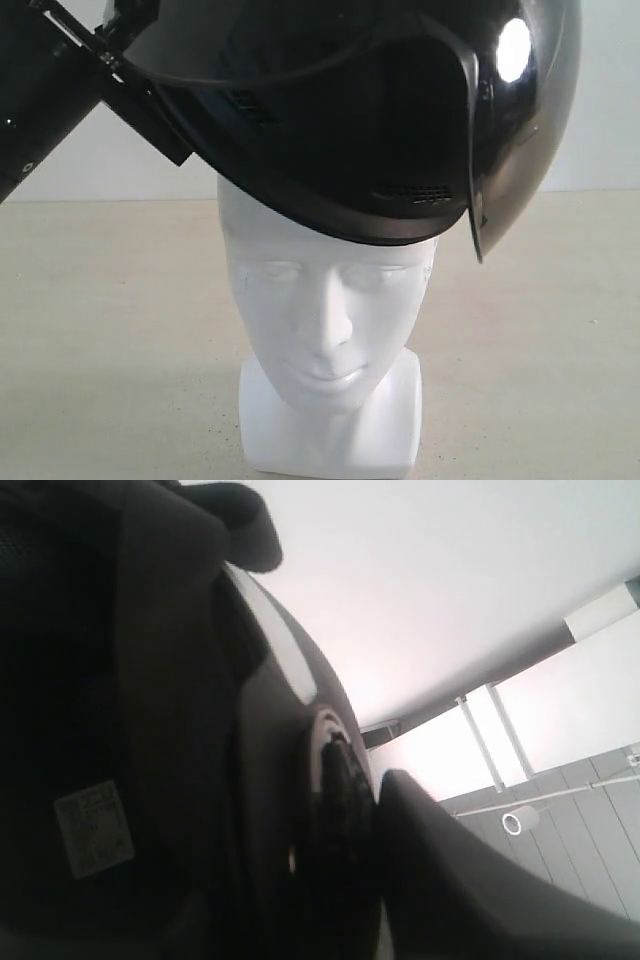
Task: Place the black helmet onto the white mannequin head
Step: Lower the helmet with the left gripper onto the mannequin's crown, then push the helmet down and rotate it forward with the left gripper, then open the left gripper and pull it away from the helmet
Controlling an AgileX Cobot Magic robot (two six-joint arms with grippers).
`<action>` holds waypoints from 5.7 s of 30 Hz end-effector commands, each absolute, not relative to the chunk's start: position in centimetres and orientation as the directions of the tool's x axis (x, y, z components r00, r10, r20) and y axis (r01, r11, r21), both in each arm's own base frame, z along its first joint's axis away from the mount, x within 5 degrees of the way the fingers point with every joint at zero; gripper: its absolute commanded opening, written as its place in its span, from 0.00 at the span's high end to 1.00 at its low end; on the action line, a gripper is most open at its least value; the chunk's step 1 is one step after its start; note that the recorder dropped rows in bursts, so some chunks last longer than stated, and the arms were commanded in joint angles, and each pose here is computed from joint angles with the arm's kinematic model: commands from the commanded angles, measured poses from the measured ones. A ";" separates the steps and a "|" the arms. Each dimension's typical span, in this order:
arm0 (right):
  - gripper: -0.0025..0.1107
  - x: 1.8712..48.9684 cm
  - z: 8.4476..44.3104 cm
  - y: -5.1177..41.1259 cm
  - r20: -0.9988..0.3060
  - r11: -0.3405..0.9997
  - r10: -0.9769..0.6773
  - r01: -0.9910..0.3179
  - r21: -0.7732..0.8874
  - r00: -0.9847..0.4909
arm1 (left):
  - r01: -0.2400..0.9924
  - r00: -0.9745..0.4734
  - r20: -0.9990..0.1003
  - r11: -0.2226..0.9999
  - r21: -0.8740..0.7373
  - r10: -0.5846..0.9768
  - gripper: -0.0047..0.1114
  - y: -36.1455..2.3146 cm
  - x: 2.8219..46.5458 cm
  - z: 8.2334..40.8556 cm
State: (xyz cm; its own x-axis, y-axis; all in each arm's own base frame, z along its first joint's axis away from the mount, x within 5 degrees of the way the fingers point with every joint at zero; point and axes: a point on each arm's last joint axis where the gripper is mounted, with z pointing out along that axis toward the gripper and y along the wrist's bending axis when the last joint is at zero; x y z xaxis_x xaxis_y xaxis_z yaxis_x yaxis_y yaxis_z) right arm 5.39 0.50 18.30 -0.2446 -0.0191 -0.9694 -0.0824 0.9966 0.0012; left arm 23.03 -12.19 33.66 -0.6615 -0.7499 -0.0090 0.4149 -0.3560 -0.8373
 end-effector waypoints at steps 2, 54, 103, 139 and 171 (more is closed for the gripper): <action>0.98 5.4 18.4 0.5 -0.972 0.996 -0.023 -0.085 -0.003 -0.232 | 0.453 -0.604 -0.005 -0.338 -0.825 -0.797 0.92 -11.2 23.5 33.6; 0.98 5.4 18.4 0.5 -0.973 0.996 -0.023 -0.085 -0.003 -0.232 | 0.296 -0.557 0.134 -0.347 -0.890 -0.819 0.92 -10.8 24.5 32.4; 0.98 5.4 18.4 0.5 -0.973 0.996 -0.023 -0.085 -0.003 -0.232 | 0.074 -0.422 0.262 -0.321 -0.944 -0.868 0.92 -9.4 23.9 24.5; 0.98 5.4 18.4 0.5 -0.973 0.996 -0.023 -0.085 -0.003 -0.232 | -0.007 -0.404 0.172 -0.185 -0.983 -0.898 0.87 -9.4 23.8 20.1; 0.98 5.4 18.4 0.5 -0.973 0.996 -0.023 -0.085 -0.003 -0.232 | 0.025 -0.374 0.101 -0.118 -0.993 -0.922 0.35 -9.1 23.9 20.1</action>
